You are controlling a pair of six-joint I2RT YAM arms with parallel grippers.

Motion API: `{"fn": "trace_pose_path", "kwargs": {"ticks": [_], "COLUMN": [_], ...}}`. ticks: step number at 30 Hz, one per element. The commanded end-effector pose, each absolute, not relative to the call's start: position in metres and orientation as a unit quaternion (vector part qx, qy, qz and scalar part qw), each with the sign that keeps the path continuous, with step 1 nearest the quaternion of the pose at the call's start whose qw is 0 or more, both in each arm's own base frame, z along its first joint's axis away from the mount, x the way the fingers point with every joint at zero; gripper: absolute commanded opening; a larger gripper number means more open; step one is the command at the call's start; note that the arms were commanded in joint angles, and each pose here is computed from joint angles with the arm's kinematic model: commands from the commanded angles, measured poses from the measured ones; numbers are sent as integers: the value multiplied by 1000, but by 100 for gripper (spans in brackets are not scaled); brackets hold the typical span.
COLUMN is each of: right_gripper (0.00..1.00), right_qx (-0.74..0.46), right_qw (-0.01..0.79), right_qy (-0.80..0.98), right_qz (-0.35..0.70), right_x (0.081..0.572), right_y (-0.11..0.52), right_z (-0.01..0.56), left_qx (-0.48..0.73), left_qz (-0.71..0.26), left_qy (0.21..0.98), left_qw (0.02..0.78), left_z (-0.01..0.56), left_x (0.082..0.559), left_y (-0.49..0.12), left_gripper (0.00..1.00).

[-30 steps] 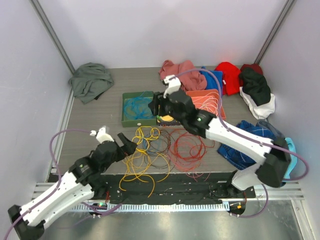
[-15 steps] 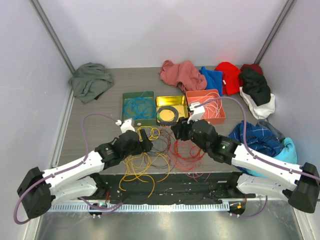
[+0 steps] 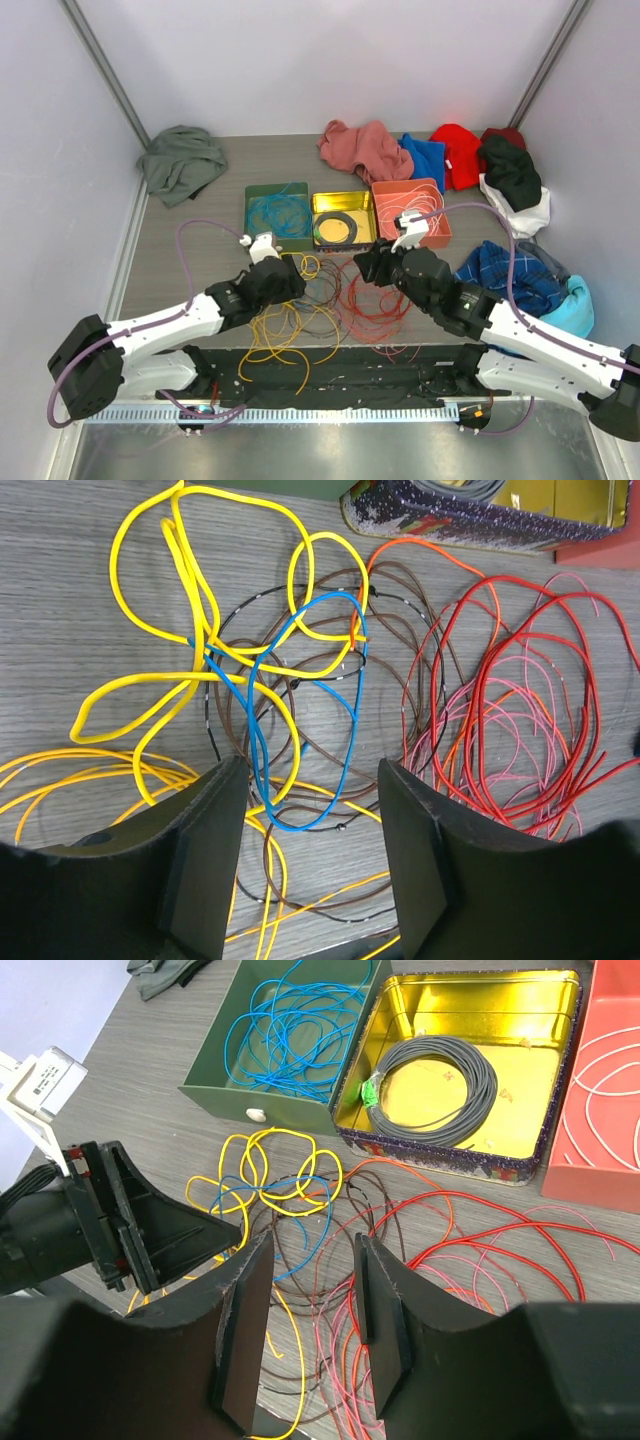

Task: Untangle the cables

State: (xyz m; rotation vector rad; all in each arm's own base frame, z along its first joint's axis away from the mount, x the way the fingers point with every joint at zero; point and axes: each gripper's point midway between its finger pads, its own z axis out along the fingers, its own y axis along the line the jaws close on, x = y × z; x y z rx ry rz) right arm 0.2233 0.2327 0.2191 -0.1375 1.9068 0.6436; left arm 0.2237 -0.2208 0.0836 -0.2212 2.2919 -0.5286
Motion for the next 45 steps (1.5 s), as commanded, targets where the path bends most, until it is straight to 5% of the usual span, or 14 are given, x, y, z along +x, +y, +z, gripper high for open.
{"fn": "trace_pose_path", "kwargs": {"ticks": [1, 19, 26, 33, 45], "right_gripper": [45, 42, 41, 40, 39], "right_qx": [-38, -36, -32, -31, -27], "right_qw": [543, 535, 537, 542, 544], "right_qy": [792, 799, 795, 789, 780], "right_qz": [277, 272, 282, 288, 308], "right_x": [223, 224, 223, 221, 215], "right_y": [228, 230, 230, 228, 227], "right_z": [229, 218, 222, 227, 238], "left_qx": [-102, -109, -97, -67, -52], "left_qz": [-215, -196, -222, -293, -245], "left_qy": [882, 880, 858, 769, 677], "left_qw": [407, 419, 452, 565, 692], "left_z": [89, 91, 138, 304, 455], "left_x": [234, 228, 226, 228, 241], "left_y": [-222, -202, -196, -186, -152], "left_gripper": [57, 0, 0, 0, 0]}}
